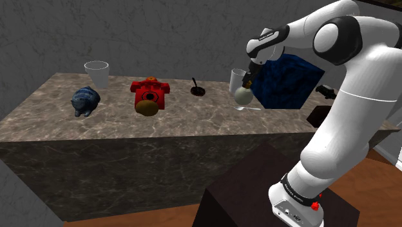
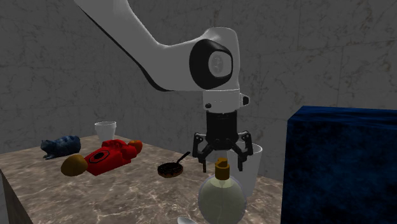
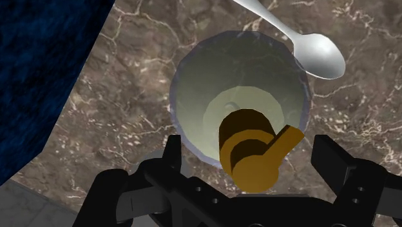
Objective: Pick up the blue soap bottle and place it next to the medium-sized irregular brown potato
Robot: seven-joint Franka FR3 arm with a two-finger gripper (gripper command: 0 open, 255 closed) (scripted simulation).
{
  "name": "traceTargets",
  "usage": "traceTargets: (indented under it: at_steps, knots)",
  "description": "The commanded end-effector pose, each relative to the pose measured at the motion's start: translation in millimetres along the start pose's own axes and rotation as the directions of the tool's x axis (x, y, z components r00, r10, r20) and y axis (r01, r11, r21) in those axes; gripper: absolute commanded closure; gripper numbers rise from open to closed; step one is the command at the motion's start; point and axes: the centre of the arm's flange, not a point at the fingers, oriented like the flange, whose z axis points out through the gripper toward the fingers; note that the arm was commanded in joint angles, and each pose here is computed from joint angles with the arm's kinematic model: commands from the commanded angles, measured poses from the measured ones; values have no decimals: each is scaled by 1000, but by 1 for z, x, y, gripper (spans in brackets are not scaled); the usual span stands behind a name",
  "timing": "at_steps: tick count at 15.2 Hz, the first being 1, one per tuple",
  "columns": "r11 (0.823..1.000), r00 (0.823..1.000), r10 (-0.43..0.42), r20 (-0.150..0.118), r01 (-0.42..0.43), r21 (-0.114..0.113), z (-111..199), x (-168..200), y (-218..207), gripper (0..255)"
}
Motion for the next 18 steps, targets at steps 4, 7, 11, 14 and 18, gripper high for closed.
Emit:
traceTargets:
  at_steps: [4,7,11,14,18]
  knots:
    - [1000,1000,0,0,0,0,1,0,0,0]
    - [1000,1000,0,0,0,0,1,0,0,255]
    - [1000,1000,0,0,0,0,1,0,0,255]
    - [1000,1000,0,0,0,0,1,0,0,255]
    - [1000,1000,0,0,0,0,-15,1,1,255]
